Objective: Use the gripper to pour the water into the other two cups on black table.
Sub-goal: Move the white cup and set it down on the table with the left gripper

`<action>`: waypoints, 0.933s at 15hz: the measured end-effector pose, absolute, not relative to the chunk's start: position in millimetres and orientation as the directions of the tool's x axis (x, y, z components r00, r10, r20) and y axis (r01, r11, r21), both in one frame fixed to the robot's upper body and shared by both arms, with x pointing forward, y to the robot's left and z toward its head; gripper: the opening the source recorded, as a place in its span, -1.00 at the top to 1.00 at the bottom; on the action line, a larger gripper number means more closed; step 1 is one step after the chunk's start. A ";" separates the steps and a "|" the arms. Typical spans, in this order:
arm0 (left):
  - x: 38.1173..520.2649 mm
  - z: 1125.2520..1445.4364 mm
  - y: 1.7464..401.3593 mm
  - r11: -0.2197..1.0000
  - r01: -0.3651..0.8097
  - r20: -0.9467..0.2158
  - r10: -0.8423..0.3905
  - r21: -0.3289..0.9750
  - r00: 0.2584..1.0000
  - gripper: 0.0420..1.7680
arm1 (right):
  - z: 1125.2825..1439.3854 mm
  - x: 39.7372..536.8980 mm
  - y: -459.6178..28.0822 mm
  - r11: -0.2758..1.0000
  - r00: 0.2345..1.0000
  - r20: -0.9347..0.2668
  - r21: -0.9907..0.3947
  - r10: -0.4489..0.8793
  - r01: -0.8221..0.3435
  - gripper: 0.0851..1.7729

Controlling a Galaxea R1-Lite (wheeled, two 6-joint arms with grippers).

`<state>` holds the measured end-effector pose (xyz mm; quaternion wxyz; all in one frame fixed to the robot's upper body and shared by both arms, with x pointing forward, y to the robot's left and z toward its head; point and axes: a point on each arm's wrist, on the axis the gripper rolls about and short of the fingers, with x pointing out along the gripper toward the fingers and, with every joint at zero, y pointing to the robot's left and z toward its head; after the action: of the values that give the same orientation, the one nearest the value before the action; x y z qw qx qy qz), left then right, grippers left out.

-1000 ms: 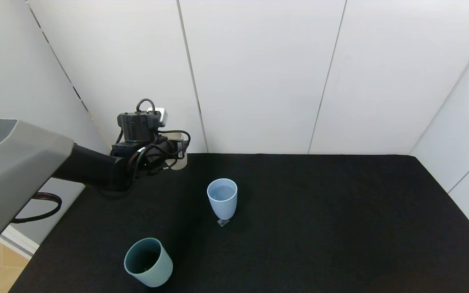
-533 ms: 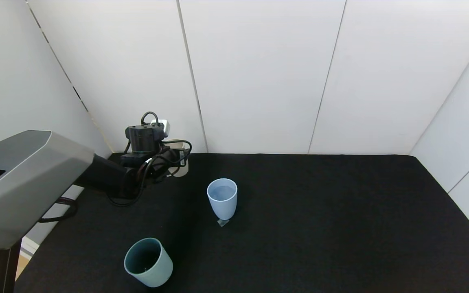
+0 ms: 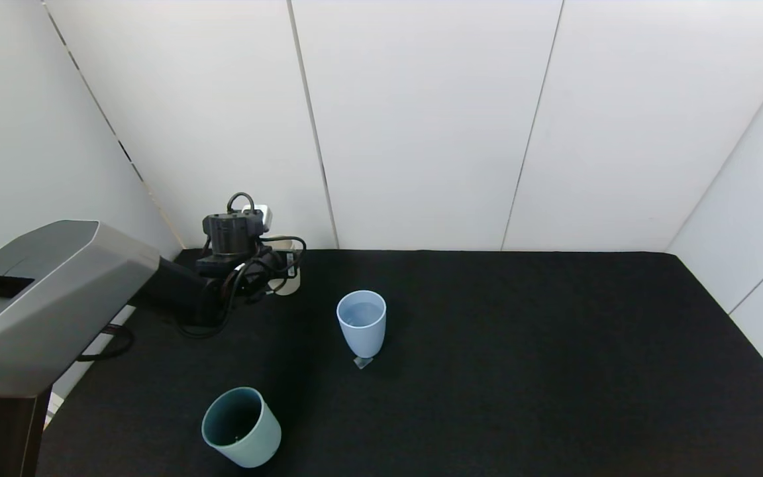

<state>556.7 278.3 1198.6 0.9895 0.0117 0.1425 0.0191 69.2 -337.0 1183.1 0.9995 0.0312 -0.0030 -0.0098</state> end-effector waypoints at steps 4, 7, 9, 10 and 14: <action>558.1 1193.7 278.1 0.999 -0.033 -0.291 0.040 0.029 0.956 -0.42 | 1183.1 69.2 -337.0 0.998 1.000 0.005 0.063 -0.020 0.019 -0.93; 558.3 1193.0 278.6 0.999 -0.034 -0.292 0.041 0.030 0.956 -0.42 | 1183.1 69.2 -337.0 0.998 1.000 0.005 0.062 -0.020 0.020 -0.93; 558.2 1192.3 279.0 0.999 -0.034 -0.294 0.041 0.030 0.955 -0.52 | 1183.1 69.2 -337.0 0.998 1.000 0.005 0.063 -0.020 0.019 -0.93; 558.2 1192.4 279.0 0.999 -0.035 -0.294 0.041 0.028 0.955 -0.58 | 1183.0 69.2 -337.0 0.998 1.000 0.005 0.062 -0.020 0.019 -0.93; 558.3 1193.1 278.9 0.999 -0.033 -0.292 0.039 0.026 0.956 -0.72 | 1183.1 69.2 -337.0 0.998 1.000 0.005 0.063 -0.020 0.020 -0.93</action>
<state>558.3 278.9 1193.1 0.9888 0.0102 0.1477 0.0184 69.2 -337.0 1183.1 0.9995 0.0313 -0.0030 -0.0100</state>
